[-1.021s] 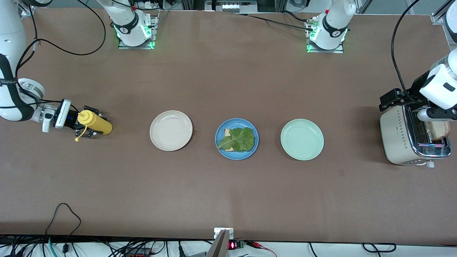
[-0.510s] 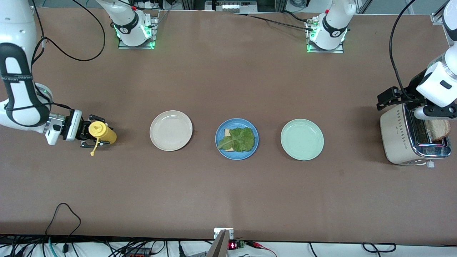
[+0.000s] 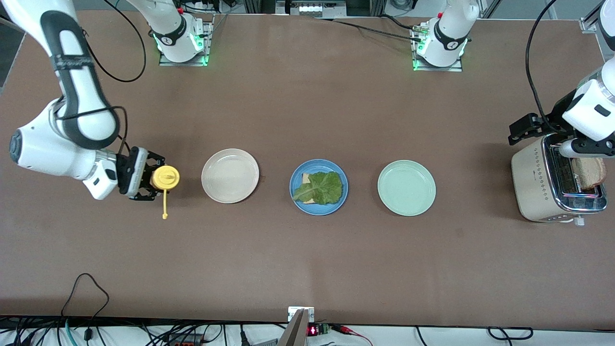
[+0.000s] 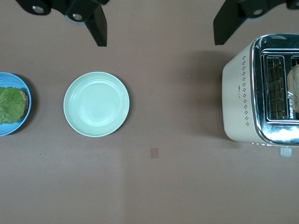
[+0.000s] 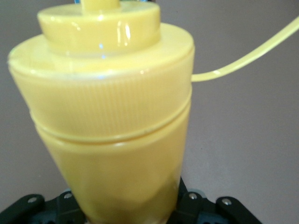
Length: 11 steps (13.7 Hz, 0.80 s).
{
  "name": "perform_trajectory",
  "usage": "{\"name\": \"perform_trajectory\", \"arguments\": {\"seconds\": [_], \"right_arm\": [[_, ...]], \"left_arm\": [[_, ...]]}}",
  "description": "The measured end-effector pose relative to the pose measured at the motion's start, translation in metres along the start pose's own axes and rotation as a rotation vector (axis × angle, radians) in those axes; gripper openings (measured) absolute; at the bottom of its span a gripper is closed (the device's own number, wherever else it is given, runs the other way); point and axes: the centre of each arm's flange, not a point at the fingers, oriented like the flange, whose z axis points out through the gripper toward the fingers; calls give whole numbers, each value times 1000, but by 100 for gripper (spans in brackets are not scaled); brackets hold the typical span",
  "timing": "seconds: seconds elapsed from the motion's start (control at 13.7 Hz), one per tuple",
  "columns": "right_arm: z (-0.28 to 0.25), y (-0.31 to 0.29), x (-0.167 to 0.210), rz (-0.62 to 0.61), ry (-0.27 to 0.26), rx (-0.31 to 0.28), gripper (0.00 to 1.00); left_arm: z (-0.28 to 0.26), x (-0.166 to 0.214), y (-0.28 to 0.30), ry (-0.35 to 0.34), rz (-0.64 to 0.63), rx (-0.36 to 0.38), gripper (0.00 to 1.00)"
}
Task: Make sandwich in blue plate with both arms
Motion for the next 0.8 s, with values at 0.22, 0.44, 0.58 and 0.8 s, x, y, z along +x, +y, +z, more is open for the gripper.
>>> {"name": "perform_trajectory", "arguments": {"seconds": [0.22,0.44,0.58,0.8], "right_arm": [[6,-25,68,33,-126,-36,62],[36,-59,137,-26,-281,-99,62],[57,-86,175,-35,-363,-140,62],[97,-117,211,-65,-451,-182,62]], "left_arm": [[0,-6,0,-4,0,2,100],[-1,-7,0,-3,0,2,100],[-1,-7,0,-2,0,2,100],[-2,-7,0,-1,0,2,100]]}}
